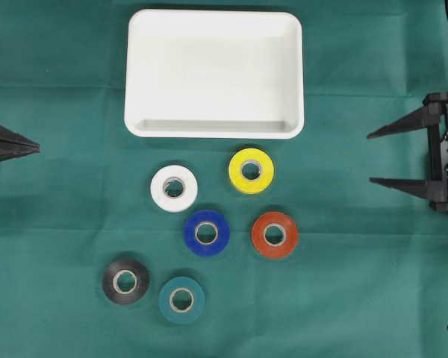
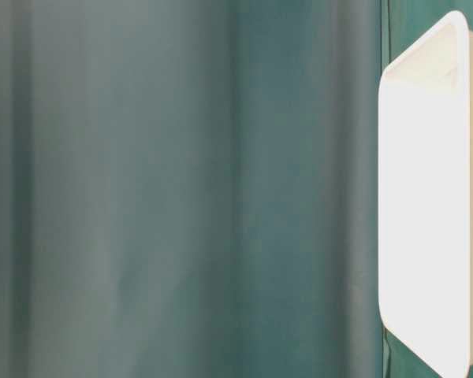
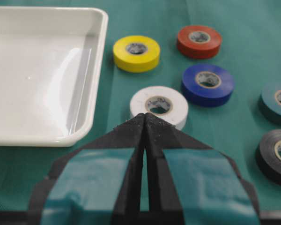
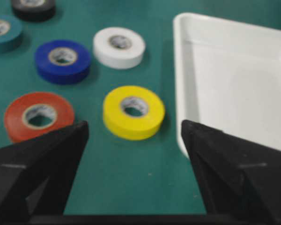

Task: Put the tape into the white case with the right arm.
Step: 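Open the right gripper and start moving it toward the tape rolls, then move the right gripper over the white tape roll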

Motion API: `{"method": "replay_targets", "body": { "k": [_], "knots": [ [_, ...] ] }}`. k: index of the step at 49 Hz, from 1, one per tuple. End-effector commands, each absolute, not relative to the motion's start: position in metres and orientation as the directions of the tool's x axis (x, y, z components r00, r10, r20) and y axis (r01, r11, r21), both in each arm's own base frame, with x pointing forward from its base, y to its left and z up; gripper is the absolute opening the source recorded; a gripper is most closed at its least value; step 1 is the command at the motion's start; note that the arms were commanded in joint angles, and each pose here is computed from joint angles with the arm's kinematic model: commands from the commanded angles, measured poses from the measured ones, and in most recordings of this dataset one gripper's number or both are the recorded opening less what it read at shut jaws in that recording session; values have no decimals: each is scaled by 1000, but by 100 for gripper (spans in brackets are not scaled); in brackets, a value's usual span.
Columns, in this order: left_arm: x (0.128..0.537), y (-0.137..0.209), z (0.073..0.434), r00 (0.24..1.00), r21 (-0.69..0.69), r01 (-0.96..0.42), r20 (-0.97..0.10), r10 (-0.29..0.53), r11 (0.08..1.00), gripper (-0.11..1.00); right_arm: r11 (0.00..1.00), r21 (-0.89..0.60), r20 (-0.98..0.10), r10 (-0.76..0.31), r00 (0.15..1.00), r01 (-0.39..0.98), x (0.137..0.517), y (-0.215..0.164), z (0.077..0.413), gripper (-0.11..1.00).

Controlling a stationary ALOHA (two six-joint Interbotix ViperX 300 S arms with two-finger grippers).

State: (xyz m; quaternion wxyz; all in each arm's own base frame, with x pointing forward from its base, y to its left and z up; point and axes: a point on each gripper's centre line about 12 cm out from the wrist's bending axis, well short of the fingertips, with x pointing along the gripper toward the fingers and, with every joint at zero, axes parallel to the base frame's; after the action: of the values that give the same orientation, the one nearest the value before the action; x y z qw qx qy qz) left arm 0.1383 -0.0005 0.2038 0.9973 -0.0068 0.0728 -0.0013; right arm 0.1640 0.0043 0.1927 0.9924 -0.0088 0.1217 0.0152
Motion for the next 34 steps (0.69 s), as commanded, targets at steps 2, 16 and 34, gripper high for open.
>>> {"method": "replay_targets", "body": {
  "k": [2, 16, 34],
  "knots": [
    [139, -1, 207, 990, -12, 3, -141, -5, 1000, 0, 997, -18, -239, 69, 969, -76, 165, 11, 194, 55],
    [139, -1, 206, 990, -12, 3, -141, -5, 1000, 0, 992, -36, -245, 106, 964, -118, 164, 17, 193, 55],
    [139, 0, 206, 990, -12, 2, -142, -3, 1000, 0, 992, -35, -310, 105, 945, -121, 183, 19, 194, 54]
  ]
}}
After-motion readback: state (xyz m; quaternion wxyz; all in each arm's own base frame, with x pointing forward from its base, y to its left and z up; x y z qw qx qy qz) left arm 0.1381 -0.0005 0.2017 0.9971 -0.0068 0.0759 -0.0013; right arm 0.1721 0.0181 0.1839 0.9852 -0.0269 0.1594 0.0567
